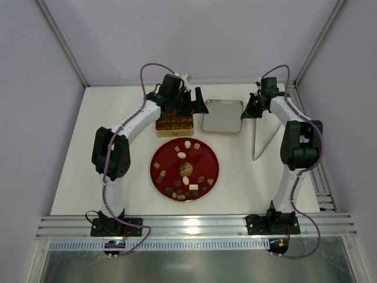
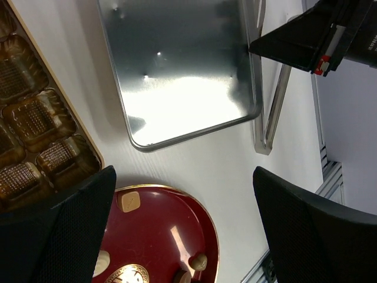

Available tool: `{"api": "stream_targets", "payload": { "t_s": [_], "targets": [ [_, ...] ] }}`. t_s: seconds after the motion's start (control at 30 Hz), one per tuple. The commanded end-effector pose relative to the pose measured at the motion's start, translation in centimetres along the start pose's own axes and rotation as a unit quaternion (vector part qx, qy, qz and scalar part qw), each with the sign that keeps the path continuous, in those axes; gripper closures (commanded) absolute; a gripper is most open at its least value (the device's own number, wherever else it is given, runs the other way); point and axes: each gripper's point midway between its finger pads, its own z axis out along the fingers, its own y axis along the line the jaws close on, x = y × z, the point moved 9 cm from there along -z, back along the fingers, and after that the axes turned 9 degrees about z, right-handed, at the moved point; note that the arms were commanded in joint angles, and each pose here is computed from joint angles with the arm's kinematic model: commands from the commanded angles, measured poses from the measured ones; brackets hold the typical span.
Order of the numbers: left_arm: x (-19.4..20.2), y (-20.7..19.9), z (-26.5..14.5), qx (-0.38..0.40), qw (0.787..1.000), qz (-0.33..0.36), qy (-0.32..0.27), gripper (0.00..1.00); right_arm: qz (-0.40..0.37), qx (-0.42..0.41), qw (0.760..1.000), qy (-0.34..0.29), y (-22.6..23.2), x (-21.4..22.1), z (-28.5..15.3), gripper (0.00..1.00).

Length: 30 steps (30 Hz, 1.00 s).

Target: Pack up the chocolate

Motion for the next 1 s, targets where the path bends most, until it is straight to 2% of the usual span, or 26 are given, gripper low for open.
{"api": "stream_targets", "payload": {
  "t_s": [0.0,0.4,0.77,0.97],
  "targets": [
    [-1.2,-0.4,0.0,0.019,1.0,0.006,-0.009,0.05,0.008,-0.049,0.998,-0.042,0.9,-1.6,-3.5,0.96],
    [-2.0,0.5,0.4,0.024,1.0,-0.003,-0.009,0.05,0.018,-0.099,0.993,-0.06,1.7,-0.3,-8.0,0.96],
    [-3.4,-0.4,0.6,0.088,0.996,-0.026,-0.022,0.04,0.024,-0.157,0.986,-0.057,2.9,1.1,-10.7,0.96],
    [-3.4,-0.7,0.9,0.124,0.99,-0.054,-0.028,0.08,0.024,-0.173,0.983,-0.054,3.3,1.9,-11.5,0.96]
  ]
}}
